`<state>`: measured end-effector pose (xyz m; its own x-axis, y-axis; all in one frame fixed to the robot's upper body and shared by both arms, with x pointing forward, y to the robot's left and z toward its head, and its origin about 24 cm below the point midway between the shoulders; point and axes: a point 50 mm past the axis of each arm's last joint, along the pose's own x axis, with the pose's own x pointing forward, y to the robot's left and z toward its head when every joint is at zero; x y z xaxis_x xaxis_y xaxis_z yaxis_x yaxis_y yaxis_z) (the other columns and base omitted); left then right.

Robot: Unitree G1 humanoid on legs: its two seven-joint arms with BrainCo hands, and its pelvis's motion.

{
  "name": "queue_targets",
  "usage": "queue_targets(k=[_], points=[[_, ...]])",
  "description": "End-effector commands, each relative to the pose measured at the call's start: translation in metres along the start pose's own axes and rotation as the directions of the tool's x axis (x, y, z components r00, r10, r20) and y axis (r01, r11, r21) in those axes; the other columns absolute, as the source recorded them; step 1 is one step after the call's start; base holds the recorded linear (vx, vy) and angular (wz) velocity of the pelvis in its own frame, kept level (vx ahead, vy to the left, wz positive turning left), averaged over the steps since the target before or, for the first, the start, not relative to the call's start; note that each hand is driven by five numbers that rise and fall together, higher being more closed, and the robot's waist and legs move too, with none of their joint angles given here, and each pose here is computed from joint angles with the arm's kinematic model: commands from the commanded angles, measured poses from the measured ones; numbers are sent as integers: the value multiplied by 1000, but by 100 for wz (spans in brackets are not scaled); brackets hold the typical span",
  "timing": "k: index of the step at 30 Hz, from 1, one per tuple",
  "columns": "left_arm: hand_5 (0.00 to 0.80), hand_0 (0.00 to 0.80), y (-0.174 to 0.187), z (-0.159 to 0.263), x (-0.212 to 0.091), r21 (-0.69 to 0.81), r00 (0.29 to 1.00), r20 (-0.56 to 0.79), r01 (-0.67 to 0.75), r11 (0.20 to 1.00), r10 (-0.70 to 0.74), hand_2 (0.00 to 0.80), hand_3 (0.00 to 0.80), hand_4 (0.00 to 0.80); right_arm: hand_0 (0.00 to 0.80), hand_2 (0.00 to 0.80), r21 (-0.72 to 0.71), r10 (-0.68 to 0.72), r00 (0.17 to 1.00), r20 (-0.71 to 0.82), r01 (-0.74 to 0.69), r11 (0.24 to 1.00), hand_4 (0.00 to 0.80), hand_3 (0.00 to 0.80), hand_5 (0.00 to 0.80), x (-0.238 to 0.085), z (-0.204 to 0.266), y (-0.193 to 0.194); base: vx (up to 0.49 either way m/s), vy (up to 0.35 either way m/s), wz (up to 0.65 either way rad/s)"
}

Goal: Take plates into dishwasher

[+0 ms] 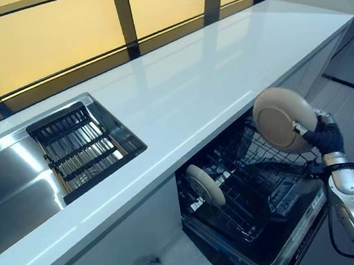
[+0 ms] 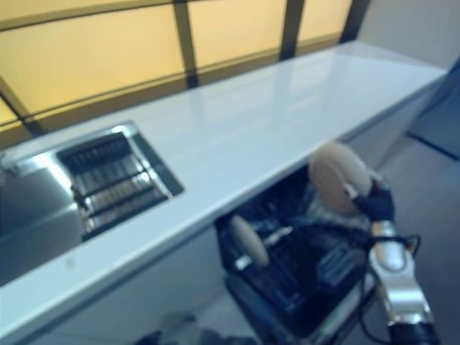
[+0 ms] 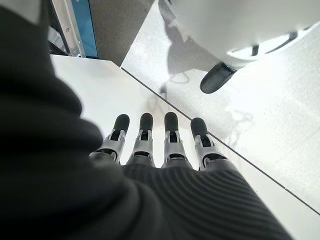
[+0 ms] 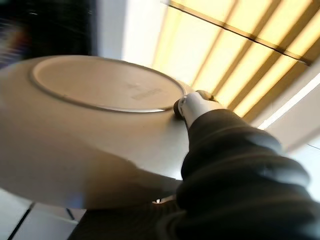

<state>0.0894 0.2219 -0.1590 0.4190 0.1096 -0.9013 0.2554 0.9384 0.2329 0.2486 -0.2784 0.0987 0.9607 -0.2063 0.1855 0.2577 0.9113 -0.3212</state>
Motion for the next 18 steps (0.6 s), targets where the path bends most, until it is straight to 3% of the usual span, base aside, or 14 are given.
queue_targets(k=[1, 18], points=[[0, 0, 21, 35, 6, 21, 994, 88, -61, 998, 59, 0, 0, 0, 800, 800, -40, -74, 991, 113, 79, 996, 800, 800, 800, 19, 19, 2, -151, -49, 0], [0, 0, 36, 85, 7, 16, 970, 232, -82, 997, 76, 0, 0, 0, 800, 800, -253, -184, 973, 139, 214, 943, 800, 800, 800, 63, 30, -4, -100, -33, 4]])
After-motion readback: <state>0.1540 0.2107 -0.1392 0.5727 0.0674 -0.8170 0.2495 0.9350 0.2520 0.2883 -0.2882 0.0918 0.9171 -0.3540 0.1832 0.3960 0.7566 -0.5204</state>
